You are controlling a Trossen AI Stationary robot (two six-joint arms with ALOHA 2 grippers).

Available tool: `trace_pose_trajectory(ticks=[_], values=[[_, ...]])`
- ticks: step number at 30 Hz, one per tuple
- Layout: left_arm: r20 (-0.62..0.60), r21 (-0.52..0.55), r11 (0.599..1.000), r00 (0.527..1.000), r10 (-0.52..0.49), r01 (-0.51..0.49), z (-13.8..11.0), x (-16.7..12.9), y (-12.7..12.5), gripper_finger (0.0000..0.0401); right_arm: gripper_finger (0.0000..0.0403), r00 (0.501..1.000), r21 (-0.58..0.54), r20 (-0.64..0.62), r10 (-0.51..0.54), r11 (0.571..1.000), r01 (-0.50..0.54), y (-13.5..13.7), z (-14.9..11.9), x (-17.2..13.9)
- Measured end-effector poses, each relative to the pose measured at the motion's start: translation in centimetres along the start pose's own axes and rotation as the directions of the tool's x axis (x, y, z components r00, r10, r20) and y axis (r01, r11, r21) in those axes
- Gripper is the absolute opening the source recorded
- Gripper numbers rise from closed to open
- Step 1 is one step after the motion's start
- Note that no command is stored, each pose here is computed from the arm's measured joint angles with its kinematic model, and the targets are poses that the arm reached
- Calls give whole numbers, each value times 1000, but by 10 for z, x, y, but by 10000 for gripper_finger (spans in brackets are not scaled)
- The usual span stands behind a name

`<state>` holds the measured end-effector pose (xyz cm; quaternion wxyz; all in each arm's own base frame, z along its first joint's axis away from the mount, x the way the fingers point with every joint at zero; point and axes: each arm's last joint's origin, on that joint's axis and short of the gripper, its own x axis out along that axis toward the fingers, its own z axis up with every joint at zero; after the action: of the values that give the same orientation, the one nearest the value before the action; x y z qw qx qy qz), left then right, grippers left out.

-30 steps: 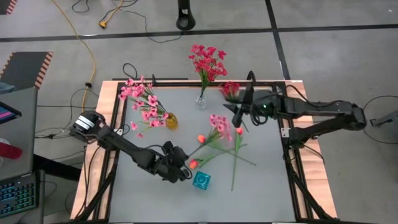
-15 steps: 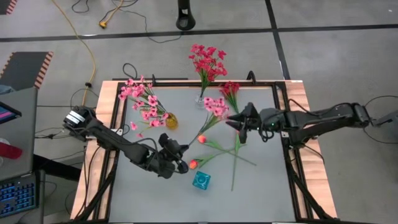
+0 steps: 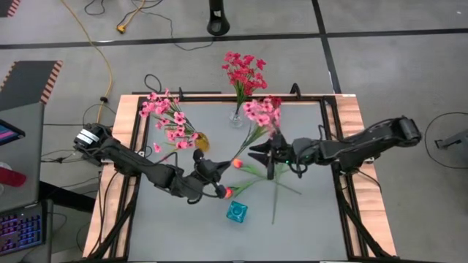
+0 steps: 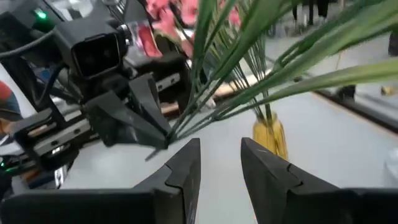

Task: Sort flowers into vase by color
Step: Put the pink flowers into the yellow vase

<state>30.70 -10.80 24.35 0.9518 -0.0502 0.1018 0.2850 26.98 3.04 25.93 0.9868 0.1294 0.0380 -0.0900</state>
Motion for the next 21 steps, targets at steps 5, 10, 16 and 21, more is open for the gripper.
trace_pose_trajectory(ticks=[5,10,16,21], values=[[38,35,999,999,-10,9,5,0,-2,2,141,992,-59,95,80,995,-74,5,2,9],[61,60,998,998,-18,14,9,-1,-3,2,141,976,-101,133,174,982,-161,9,2,13],[75,71,996,996,-52,47,12,-1,-5,2,141,968,-96,174,181,981,-167,9,4,15],[72,72,996,995,-65,60,12,-1,-5,2,141,967,-95,182,180,982,-165,8,5,15]])
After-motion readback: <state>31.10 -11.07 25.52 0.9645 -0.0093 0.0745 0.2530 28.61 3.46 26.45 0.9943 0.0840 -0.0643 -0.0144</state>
